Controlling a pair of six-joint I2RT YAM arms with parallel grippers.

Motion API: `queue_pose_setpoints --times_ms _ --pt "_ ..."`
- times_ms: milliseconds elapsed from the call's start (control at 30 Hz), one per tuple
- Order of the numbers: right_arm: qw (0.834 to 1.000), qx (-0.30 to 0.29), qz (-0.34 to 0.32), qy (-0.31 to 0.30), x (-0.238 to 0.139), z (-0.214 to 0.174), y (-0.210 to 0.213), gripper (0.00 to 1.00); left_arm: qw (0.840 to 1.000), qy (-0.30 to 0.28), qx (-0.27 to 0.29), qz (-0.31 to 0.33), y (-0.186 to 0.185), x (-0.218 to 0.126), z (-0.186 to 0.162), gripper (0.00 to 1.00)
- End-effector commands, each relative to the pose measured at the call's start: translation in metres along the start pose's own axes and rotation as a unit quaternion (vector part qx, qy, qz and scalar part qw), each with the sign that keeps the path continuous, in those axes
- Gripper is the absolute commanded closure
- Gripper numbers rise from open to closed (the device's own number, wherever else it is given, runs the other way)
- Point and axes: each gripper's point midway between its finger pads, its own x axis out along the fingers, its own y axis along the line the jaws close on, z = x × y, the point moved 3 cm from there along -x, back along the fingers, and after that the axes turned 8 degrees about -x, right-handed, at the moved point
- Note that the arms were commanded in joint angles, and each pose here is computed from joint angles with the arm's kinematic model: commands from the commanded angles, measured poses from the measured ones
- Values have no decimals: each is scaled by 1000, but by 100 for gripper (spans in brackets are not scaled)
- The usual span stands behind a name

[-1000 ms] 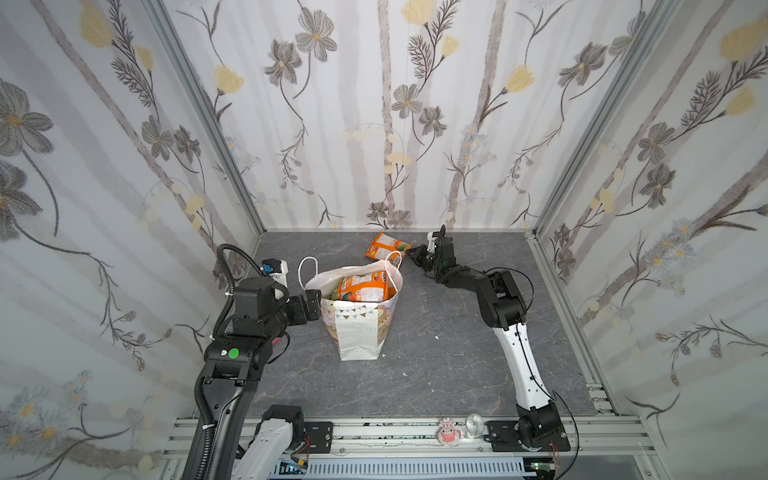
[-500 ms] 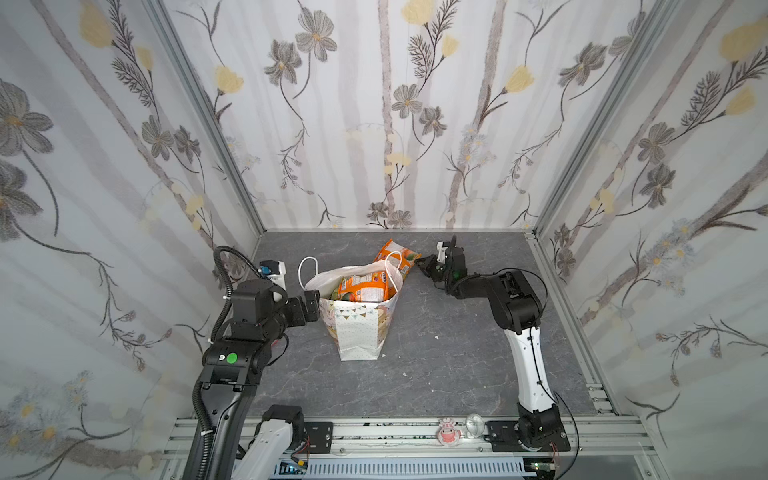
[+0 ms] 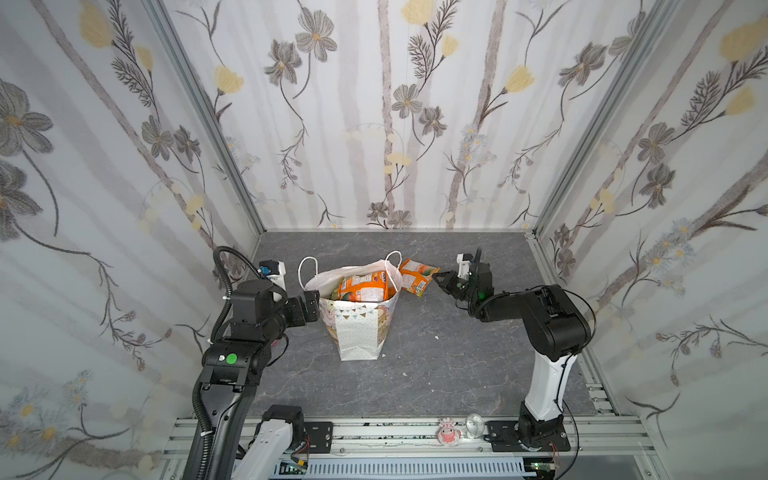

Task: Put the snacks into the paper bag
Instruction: 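Lift the orange pack with the right gripper and carry it toward the bag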

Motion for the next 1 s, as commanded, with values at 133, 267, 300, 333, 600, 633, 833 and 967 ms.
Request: queue_pose_setpoints --times_ms 133,267,300,333,600,633,833,967 --pt "990 -113 80 -26 -29 33 75 100 1000 -3 2 -3 -2 2 4 0" --pt "983 -156 97 -23 -36 49 107 100 1000 -2 2 -3 -2 3 3 0" --pt "981 -168 98 -19 -38 51 115 100 1000 -2 2 -3 -1 4 3 0" --pt "979 -178 98 -16 -40 53 123 100 1000 -2 2 -3 -2 4 3 0" --pt "964 -245 96 -47 -82 66 180 100 1000 0 0 -5 -2 4 2 0" --pt "961 -253 95 -56 -88 68 188 100 1000 1 0 -4 -2 5 2 0" --pt "940 -315 94 -95 -116 78 248 100 1000 19 -9 5 0 14 1 0" --pt "932 -330 101 -107 -130 87 273 100 1000 18 -11 -4 -3 15 3 0"
